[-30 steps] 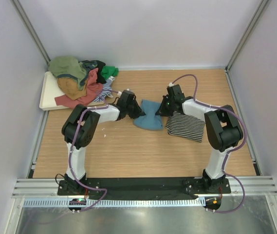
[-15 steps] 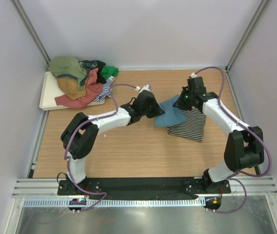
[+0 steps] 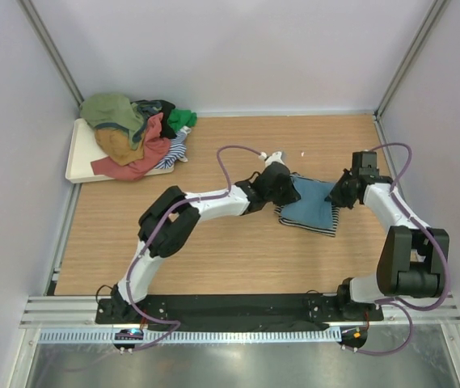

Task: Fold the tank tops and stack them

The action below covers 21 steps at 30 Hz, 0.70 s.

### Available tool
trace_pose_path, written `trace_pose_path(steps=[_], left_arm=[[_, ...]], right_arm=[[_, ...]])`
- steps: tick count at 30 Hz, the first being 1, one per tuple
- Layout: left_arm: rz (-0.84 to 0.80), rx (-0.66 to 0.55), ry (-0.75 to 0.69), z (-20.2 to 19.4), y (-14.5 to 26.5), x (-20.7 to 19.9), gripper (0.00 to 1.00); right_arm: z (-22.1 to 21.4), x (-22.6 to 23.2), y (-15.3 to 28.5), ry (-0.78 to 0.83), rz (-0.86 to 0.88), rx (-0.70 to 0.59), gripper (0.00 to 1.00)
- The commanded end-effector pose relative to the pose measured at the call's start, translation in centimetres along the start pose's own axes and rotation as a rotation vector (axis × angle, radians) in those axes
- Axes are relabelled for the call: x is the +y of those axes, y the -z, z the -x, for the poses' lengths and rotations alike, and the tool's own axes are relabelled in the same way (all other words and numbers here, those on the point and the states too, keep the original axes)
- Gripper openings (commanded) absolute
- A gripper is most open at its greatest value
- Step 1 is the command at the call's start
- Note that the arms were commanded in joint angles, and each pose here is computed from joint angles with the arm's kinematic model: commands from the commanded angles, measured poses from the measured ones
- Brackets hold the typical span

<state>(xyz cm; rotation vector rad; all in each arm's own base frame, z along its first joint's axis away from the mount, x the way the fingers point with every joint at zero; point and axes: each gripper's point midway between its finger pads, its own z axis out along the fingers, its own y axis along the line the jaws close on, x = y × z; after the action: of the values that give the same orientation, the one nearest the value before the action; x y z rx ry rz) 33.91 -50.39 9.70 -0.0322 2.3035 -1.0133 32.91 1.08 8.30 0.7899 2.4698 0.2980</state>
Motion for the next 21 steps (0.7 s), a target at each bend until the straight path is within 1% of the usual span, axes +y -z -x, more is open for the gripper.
trace_pose_path(steps=[1, 2, 3, 4, 5, 6, 7, 8, 9, 10, 12, 13, 15, 16, 19, 20, 21], left_arm=[[-0.024, -0.031, -0.014, -0.2, -1.2, -0.9, 0.00], [-0.014, -0.026, -0.005, -0.5, -1.3, -0.5, 0.00], [-0.006, -0.022, -0.003, -0.8, -1.5, -0.1, 0.04], [0.002, -0.027, -0.006, -0.8, -1.5, 0.1, 0.09], [0.016, -0.029, -0.014, -1.1, -1.5, 0.4, 0.17], [0.025, -0.034, -0.033, -1.2, -1.3, 0.4, 0.35], [0.036, -0.056, -0.045, -1.0, -1.0, 0.1, 0.42], [0.051, -0.061, -0.056, -0.9, -0.8, 0.4, 0.47], [0.055, -0.066, -0.073, -0.9, -0.6, 0.3, 0.55], [0.049, -0.080, -0.077, -0.3, -0.1, -0.2, 0.57], [0.069, -0.102, -0.093, 0.5, 0.4, -0.1, 0.64], [0.072, -0.107, -0.109, 0.7, 0.5, -0.2, 0.65], [0.063, -0.115, -0.114, 1.6, 0.5, -0.8, 0.66], [0.066, -0.102, -0.114, 1.7, 0.5, -0.9, 0.66], [0.067, -0.077, -0.110, 1.3, 0.1, -0.7, 0.66], [0.066, -0.075, -0.108, 1.3, 0.3, -0.8, 0.66], [0.066, -0.075, -0.107, 1.4, 0.6, -0.8, 0.66]], right_arm=[[0.8, -0.7, -0.4, -0.034, -0.002, -0.058, 0.05], [0.9, -0.8, -0.7, -0.040, -0.004, -0.055, 0.09], [0.6, -1.3, -1.4, -0.045, -0.021, -0.036, 0.13], [0.6, -1.5, -1.7, -0.048, -0.032, -0.032, 0.23], [0.9, -1.5, -1.8, -0.051, -0.034, -0.043, 0.27], [1.2, -1.9, -1.9, -0.058, -0.056, -0.062, 0.32], [1.4, -2.0, -2.0, -0.063, -0.063, -0.074, 0.38], [1.7, -1.9, -1.9, -0.060, -0.062, -0.091, 0.41], [2.0, -1.9, -1.6, -0.061, -0.060, -0.103, 0.45], [2.4, -2.2, -1.4, -0.063, -0.082, -0.127, 0.49], [2.9, -2.0, -1.0, -0.061, -0.075, -0.149, 0.51], [3.5, -1.9, -0.6, -0.060, -0.077, -0.170, 0.50], [4.1, -1.9, -0.4, -0.056, -0.089, -0.185, 0.51], [3.8, -2.2, -0.6, -0.061, -0.107, -0.165, 0.51], [2.7, -2.4, -0.5, -0.070, -0.118, -0.117, 0.57], [2.8, -2.5, 0.2, -0.071, -0.117, -0.135, 0.57], [2.6, -2.6, 0.7, -0.071, -0.117, -0.140, 0.62]])
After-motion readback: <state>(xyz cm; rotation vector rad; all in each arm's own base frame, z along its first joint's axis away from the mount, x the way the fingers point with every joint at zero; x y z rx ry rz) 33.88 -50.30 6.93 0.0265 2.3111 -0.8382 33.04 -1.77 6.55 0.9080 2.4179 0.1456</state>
